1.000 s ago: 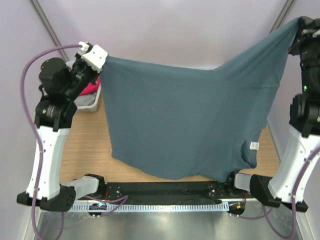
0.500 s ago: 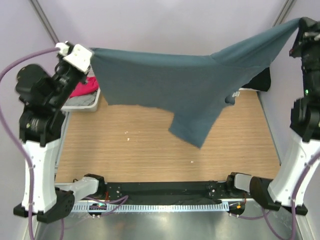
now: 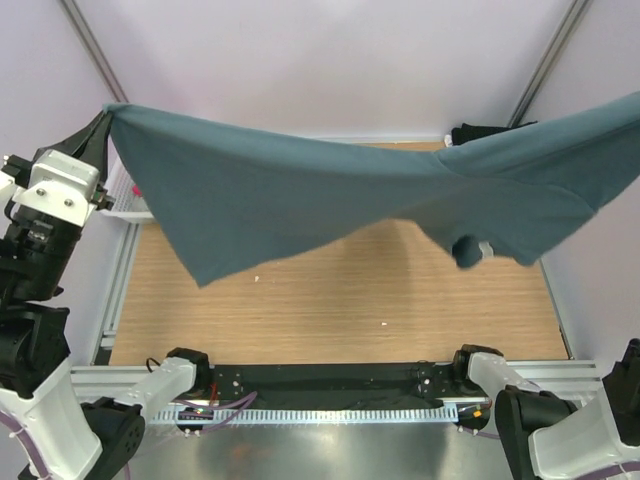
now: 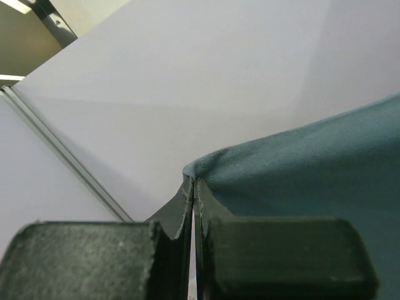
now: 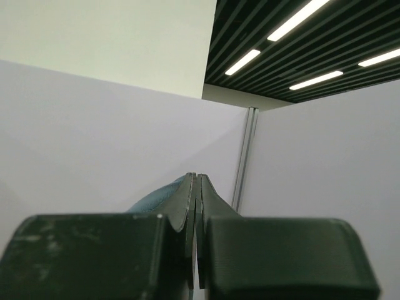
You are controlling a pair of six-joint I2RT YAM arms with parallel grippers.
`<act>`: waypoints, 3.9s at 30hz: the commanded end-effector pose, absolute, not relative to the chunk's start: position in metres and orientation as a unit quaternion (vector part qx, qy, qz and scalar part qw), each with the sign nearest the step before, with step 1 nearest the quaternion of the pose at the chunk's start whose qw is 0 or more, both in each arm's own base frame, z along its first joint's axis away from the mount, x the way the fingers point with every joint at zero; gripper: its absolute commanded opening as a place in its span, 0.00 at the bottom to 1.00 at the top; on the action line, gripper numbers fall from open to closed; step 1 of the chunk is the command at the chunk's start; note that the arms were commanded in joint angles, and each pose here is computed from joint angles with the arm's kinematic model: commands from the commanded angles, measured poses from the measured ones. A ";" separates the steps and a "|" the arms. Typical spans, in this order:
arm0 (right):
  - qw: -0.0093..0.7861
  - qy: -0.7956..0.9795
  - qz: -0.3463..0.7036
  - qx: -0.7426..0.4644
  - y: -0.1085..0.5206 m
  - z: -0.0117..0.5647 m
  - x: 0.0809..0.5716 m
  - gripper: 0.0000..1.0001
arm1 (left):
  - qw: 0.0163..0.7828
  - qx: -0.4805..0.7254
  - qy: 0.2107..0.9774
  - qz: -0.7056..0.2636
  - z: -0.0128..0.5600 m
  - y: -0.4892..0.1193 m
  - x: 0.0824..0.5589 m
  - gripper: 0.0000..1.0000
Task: Fold and stack the t-shirts
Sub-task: Flatten the tshirt out, then fold the tshirt
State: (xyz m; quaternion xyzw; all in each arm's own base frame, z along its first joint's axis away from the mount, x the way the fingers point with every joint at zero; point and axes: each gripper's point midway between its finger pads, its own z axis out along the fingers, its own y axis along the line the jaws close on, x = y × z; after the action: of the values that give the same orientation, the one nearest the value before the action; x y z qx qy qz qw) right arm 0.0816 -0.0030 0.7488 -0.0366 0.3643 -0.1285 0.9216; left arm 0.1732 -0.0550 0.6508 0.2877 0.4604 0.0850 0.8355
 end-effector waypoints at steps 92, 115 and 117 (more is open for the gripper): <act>0.457 0.872 -0.015 -0.175 0.006 0.195 0.443 0.01 | 0.345 0.265 0.901 0.002 0.154 -0.029 0.467 0.00; 0.410 0.892 0.007 -0.190 0.012 0.156 0.402 0.01 | 0.278 0.239 0.930 0.017 0.106 -0.012 0.441 0.00; 0.405 0.894 0.007 -0.191 0.012 0.151 0.400 0.01 | 0.268 0.232 0.935 0.017 0.098 -0.010 0.437 0.00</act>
State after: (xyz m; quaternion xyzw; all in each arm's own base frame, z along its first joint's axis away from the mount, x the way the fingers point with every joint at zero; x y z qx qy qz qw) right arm 0.4009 0.0075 0.1372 -0.1808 0.9050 0.0049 0.3852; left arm 0.4407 -0.0191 0.1056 0.2530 0.9271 0.0075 0.2764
